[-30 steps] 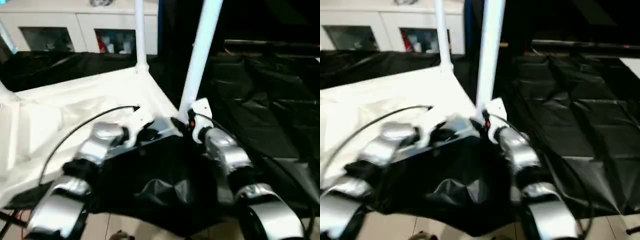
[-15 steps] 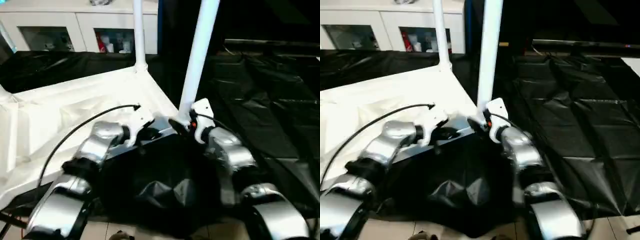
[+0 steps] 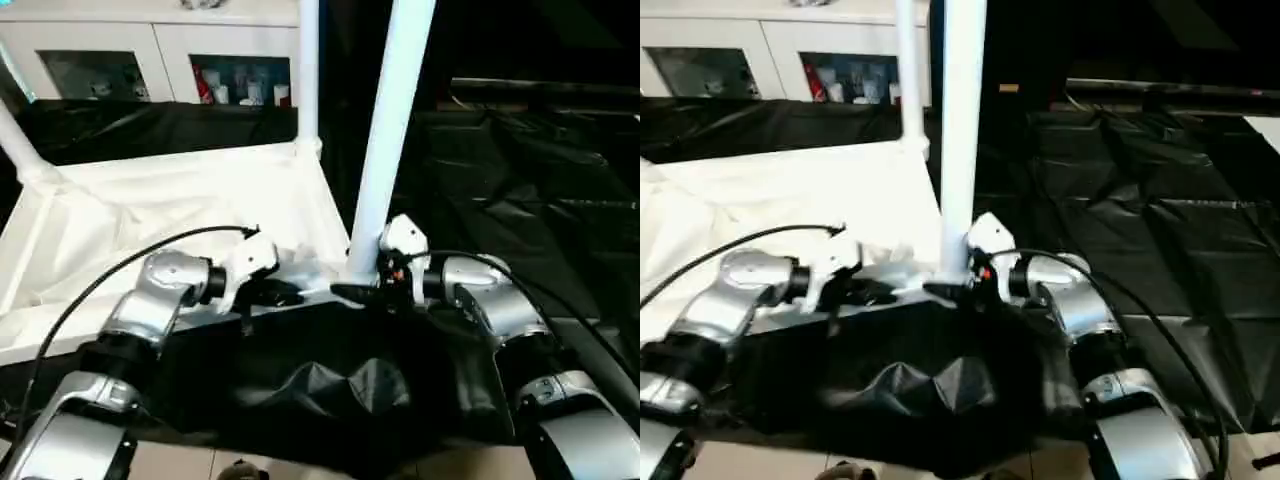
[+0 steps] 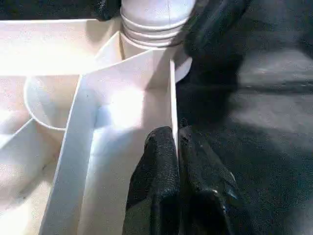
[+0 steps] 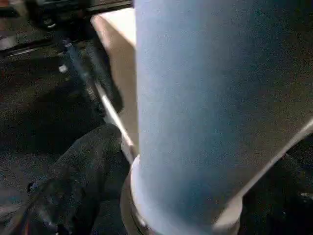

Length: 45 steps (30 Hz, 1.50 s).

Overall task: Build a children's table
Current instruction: Rotate leg to tighten

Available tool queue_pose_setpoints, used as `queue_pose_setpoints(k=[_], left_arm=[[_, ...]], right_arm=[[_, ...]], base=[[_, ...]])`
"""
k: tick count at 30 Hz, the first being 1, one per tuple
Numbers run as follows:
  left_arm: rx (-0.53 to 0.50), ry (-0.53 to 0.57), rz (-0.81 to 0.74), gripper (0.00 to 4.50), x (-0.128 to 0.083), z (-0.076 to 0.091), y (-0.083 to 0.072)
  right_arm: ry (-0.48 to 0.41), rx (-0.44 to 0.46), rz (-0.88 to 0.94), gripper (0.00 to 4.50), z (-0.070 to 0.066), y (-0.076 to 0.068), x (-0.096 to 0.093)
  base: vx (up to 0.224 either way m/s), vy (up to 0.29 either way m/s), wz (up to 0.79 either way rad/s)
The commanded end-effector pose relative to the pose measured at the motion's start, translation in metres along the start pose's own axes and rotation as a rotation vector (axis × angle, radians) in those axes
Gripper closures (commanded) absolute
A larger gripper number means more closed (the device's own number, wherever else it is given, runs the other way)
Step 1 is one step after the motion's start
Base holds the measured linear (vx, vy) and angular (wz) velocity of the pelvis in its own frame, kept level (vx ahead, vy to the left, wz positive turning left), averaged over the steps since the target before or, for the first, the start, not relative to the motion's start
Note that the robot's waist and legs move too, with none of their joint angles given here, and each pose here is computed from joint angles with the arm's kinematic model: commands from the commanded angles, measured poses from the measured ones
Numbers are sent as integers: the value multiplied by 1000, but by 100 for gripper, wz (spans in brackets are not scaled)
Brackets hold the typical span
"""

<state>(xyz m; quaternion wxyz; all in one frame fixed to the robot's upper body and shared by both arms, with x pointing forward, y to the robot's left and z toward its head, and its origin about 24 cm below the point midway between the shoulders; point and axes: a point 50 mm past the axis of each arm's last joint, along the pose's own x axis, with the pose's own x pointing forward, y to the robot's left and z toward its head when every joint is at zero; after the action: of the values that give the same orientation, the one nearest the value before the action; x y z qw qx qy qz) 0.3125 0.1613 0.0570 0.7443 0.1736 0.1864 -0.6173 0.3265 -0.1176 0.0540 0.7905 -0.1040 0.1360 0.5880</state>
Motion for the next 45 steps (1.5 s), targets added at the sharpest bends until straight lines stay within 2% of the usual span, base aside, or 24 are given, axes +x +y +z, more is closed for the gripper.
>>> queue_pose_setpoints(k=[1,3,5,8,10,13,15,19,21,22,24,26,28,29,30,33,36,41,45], left_arm=[[54,-60,-77,450,6,13,-5],[52,-61,-81,450,5,13,-5],[50,-61,-86,450,4,12,-6],[49,-60,-87,450,5,13,-6],[52,-57,-62,450,8,13,-5],[45,-34,32,450,12,13,3],[-20,-43,181,450,23,18,16],[-56,-61,258,450,33,26,23],[-92,-88,343,450,45,36,30],[-93,-88,344,450,45,36,30],[-105,-122,398,450,57,50,34],[-102,-142,416,450,64,58,36],[-89,-156,404,450,68,62,34],[-84,-160,388,450,69,63,33],[-74,-157,371,450,69,62,31],[-64,-154,361,450,69,60,30],[-36,-156,305,450,64,53,25],[-10,-157,221,450,55,44,17],[21,-145,141,450,46,37,11]], right_arm=[[-1,-5,39,82,2,4,2],[-6,0,45,82,2,4,2],[-11,7,57,115,2,6,3],[-13,16,67,132,0,9,6],[-24,28,65,163,-1,12,9],[-42,51,24,173,-2,11,13],[-36,98,-103,177,-4,6,23],[-31,155,-272,181,-6,-1,32],[-45,247,-446,181,-7,-8,42],[-46,248,-448,182,-7,-8,42],[-46,309,-580,182,-6,-9,54],[-47,311,-623,182,-3,-8,62],[-85,321,-601,182,3,-7,67],[-107,319,-585,182,7,-6,69],[-128,321,-572,126,10,-7,68],[-145,325,-556,107,12,-7,68],[-132,227,-506,73,15,-10,60],[-114,115,-301,73,14,-6,45],[-95,66,-181,73,12,-2,34]], base=[[0,0,0],[0,0,0],[0,0,0],[0,0,0],[0,0,0],[0,0,0],[0,0,0],[0,0,0],[0,0,0],[0,0,0],[0,0,0],[0,0,0],[0,0,0],[0,0,0],[0,0,0],[0,0,0],[0,0,0],[0,0,0],[0,0,0]])
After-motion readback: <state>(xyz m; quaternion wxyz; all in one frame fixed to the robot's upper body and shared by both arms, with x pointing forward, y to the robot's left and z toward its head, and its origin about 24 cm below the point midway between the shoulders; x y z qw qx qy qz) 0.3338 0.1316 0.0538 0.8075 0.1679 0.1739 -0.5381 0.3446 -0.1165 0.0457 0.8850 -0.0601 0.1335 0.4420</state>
